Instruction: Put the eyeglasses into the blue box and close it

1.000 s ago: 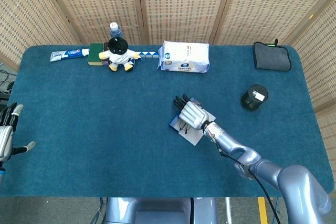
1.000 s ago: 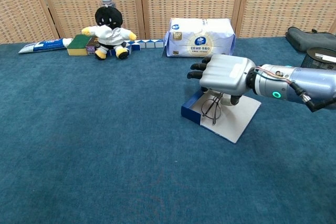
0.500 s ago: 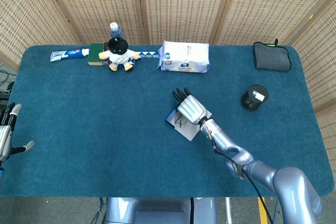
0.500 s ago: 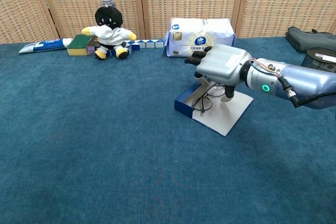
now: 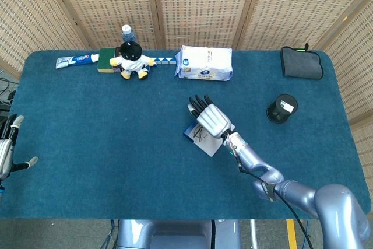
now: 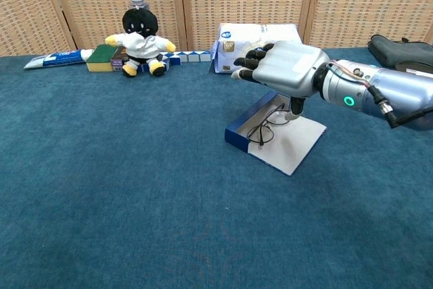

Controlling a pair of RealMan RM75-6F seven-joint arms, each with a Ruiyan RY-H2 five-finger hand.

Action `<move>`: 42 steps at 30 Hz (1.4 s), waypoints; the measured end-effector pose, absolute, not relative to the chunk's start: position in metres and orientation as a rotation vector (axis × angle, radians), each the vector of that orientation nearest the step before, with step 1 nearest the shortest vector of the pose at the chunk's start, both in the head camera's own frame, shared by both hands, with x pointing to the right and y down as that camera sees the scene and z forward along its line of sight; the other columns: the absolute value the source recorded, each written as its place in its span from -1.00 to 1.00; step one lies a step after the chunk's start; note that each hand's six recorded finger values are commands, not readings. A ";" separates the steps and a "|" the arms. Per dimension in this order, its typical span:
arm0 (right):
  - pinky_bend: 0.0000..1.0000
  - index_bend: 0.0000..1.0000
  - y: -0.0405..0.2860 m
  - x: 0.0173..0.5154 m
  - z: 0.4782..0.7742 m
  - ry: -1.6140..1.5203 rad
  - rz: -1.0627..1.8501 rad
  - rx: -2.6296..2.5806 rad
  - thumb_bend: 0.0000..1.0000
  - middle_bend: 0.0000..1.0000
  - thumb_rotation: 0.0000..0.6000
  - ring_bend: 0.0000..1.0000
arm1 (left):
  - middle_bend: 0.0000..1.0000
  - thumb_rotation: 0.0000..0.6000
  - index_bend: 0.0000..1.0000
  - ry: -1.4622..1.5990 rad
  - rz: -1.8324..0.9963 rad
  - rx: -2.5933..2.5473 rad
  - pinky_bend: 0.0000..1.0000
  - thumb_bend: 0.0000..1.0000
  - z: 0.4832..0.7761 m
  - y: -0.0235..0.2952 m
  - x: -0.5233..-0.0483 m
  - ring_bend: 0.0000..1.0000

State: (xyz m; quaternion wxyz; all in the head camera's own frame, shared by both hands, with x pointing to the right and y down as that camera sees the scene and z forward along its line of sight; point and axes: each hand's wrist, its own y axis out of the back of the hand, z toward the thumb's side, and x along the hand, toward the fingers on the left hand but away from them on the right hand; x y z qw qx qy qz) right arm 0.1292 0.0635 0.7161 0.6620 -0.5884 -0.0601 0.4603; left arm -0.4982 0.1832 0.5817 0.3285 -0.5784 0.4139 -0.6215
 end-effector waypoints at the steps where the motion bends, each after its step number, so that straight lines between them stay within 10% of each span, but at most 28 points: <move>1: -0.69 -0.89 0.063 0.128 0.712 -0.141 1.038 -1.338 -0.62 -1.00 1.00 -1.00 | -1.00 1.00 -1.00 1.083 -1.627 -1.514 -1.00 -1.00 0.582 0.183 -0.498 -1.00; 8: -0.69 -0.67 0.051 0.117 0.693 -0.212 1.080 -1.491 0.73 -0.96 1.00 -1.00 | -1.00 1.00 -1.00 1.096 -1.624 -1.516 -1.00 -1.00 0.580 0.181 -0.499 -1.00; 11: -0.69 -0.58 0.047 0.111 0.696 -0.255 1.104 -1.586 1.00 -0.88 1.00 -1.00 | -1.00 1.00 -1.00 1.105 -1.627 -1.515 -1.00 -1.00 0.580 0.180 -0.501 -1.00; 27: -0.69 -0.28 0.046 0.098 0.761 -0.210 1.266 -1.656 1.00 -0.51 1.00 -1.00 | -1.00 1.00 -1.00 1.120 -1.652 -1.514 -1.00 -1.00 0.582 0.177 -0.507 -1.00; 42: -0.69 -0.12 0.034 0.183 0.758 -0.085 1.468 -1.493 1.00 -0.38 1.00 -0.97 | -1.00 1.00 -1.00 1.101 -1.643 -1.525 -1.00 -1.00 0.583 0.181 -0.503 -1.00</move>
